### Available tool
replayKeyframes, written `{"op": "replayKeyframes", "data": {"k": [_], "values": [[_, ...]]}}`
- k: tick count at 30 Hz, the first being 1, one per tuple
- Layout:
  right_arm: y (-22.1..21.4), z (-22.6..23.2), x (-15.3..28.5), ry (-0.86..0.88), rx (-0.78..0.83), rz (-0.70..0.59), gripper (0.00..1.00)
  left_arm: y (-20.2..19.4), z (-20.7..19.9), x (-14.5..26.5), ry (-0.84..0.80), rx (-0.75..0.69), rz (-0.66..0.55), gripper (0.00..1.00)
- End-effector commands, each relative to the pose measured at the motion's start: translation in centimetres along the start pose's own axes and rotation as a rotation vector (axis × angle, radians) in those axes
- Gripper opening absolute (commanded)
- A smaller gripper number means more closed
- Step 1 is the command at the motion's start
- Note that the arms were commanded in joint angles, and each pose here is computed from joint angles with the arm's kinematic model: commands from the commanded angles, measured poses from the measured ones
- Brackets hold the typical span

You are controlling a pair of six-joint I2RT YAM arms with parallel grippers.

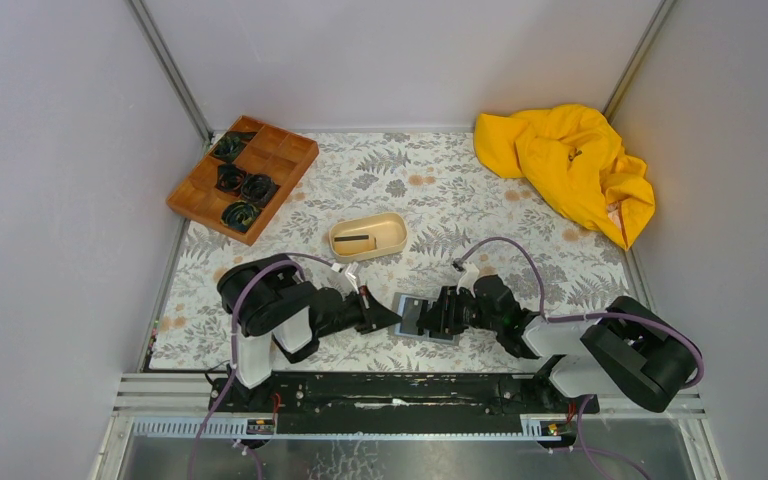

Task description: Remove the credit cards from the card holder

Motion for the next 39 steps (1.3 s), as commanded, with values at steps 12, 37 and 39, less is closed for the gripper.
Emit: {"op": "replayKeyframes", "data": {"k": [12, 37, 39], "values": [[2.8, 4.2, -0.5, 0.203, 0.013, -0.083, 0.3, -1.0, 1.3, 0.2, 0.034, 0.004, 0.042, 0.0], [4.6, 2.9, 1.0, -0.002, 0.118, -0.038, 0.0, -0.8, 0.9, 0.7, 0.006, 0.035, 0.039, 0.0], [4.6, 2.5, 1.4, -0.025, 0.116, -0.038, 0.0, -0.7, 0.9, 0.8, 0.006, 0.035, 0.036, 0.0]]}}
Point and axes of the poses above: each gripper's point midway between its finger pads, its own x axis back along the fingers, its own z axis along the line the jaws close on, y = z × x, the point moved 2 cm from there along x, back along the fingers, and after that the axes turned 5 degrees about x, right-handed, at the moved point
